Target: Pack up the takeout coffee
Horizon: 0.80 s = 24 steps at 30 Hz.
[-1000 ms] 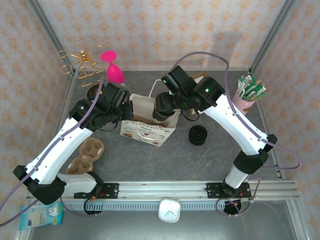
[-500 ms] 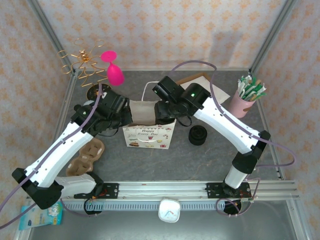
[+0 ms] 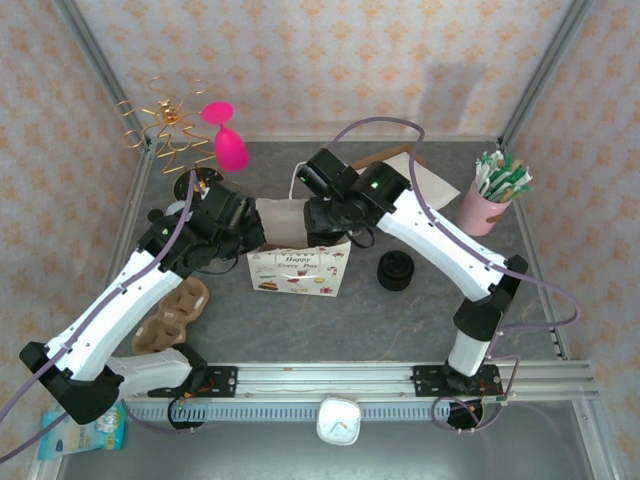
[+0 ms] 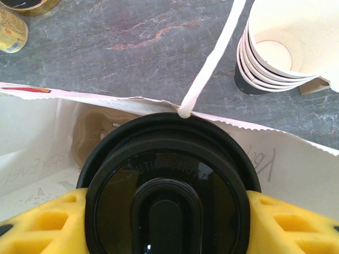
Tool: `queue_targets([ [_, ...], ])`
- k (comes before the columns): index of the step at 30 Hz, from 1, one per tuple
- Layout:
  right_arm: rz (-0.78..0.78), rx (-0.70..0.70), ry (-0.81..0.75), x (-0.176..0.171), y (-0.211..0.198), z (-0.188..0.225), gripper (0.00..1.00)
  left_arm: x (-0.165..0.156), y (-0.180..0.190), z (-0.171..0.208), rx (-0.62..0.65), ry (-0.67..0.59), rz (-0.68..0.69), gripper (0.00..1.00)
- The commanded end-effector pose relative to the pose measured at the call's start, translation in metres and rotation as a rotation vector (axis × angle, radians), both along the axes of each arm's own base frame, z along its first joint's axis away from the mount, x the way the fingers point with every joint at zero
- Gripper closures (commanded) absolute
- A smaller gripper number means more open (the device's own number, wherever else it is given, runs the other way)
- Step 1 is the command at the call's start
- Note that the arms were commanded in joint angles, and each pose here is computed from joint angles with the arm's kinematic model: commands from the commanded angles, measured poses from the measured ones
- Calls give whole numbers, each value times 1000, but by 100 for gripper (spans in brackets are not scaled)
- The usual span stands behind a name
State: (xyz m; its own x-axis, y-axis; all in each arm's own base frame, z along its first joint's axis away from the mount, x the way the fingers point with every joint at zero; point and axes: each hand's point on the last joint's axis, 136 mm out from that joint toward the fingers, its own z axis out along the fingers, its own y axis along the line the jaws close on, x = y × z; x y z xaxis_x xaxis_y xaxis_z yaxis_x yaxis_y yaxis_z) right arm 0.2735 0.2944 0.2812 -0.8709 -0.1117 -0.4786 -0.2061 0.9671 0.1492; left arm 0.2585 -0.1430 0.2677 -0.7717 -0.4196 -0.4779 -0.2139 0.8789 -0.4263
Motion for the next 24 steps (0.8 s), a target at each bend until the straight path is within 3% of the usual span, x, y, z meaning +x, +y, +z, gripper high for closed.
queue_targets([
  [1, -27, -68, 25, -1, -9, -15, 44, 1, -5, 6, -44, -26, 6, 100],
  [12, 19, 7, 25, 0, 20, -1, 44, -1, -13, 8, -82, -17, -25, 100],
  [17, 2, -45, 52, 0, 16, -21, 44, -3, -13, 9, -103, -22, -17, 100],
  [20, 26, -3, 72, 0, 31, -17, 45, -4, -16, 6, -118, -16, -24, 100],
  [24, 39, 28, 48, -2, 34, -3, 44, -5, -7, 3, -76, -16, -2, 100],
])
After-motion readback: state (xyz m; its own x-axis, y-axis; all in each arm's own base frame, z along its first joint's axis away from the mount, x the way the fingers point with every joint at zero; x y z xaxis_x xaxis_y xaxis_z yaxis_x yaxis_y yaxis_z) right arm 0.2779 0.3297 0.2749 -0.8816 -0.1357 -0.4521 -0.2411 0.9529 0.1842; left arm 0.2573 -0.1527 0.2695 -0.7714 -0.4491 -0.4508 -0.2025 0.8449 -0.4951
